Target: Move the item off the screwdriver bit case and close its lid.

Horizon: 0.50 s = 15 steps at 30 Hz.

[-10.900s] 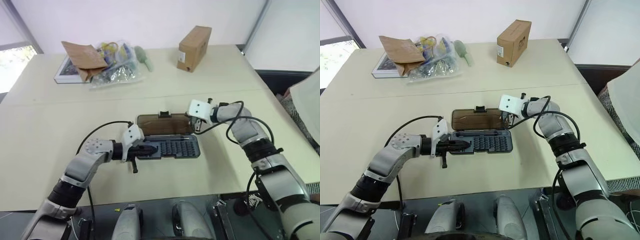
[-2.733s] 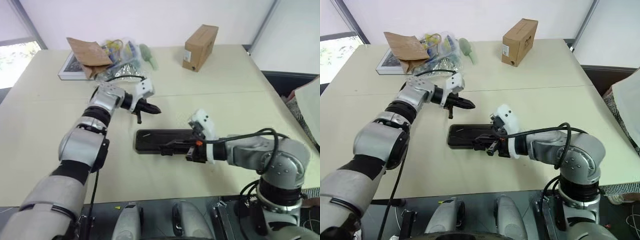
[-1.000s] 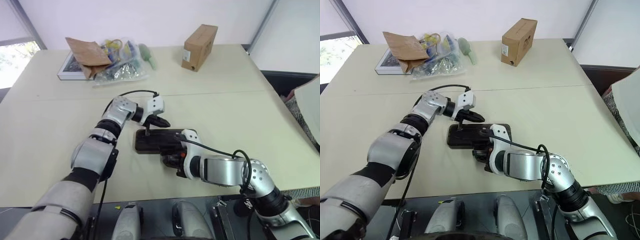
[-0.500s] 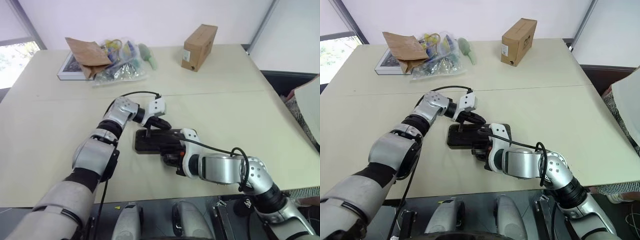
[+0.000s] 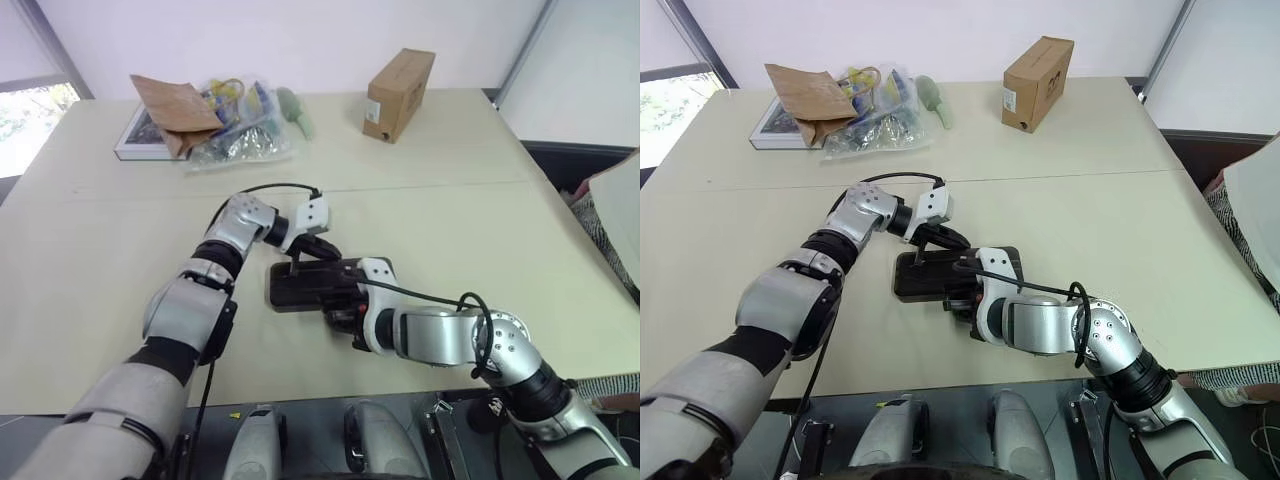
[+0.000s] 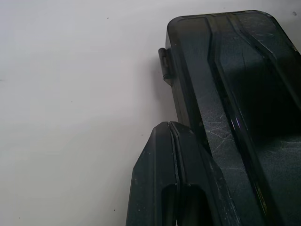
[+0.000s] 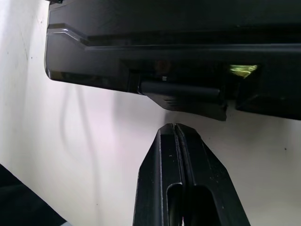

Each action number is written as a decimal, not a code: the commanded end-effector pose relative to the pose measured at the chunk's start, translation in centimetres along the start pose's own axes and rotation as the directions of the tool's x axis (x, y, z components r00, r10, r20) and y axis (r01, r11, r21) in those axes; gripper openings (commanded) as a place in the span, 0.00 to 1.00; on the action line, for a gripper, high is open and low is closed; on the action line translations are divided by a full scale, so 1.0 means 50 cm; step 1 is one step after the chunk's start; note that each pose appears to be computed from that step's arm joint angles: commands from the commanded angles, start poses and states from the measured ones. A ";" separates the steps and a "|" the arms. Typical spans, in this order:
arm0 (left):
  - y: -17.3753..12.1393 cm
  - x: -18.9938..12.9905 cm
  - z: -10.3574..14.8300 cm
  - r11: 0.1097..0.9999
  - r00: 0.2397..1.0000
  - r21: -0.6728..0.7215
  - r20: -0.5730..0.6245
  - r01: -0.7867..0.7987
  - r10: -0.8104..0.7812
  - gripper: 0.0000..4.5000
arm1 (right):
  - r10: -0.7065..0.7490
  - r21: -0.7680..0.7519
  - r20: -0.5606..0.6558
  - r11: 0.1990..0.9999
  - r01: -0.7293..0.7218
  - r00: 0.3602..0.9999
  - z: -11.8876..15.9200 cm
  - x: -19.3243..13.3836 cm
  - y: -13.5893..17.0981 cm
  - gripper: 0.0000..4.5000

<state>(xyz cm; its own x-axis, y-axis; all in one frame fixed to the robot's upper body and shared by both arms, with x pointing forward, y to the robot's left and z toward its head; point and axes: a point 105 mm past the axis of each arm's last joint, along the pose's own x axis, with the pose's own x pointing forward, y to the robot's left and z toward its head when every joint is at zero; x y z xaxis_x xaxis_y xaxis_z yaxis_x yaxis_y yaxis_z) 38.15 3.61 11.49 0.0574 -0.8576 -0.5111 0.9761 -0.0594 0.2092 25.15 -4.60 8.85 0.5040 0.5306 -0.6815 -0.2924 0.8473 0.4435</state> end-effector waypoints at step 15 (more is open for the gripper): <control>-0.006 0.002 0.004 0.999 1.000 0.038 0.003 0.024 -0.024 0.00 | -0.096 -0.141 0.063 0.985 0.104 0.993 0.020 0.016 -0.036 0.01</control>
<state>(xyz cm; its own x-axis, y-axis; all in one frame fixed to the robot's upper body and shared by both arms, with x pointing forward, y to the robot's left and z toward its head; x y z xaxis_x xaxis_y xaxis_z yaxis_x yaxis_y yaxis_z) 38.11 3.89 11.28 0.0604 -0.8571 -0.5115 0.9757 -0.0574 0.2114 25.72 -4.56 8.65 0.5346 0.5184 -0.6675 -0.3958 0.8514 0.3442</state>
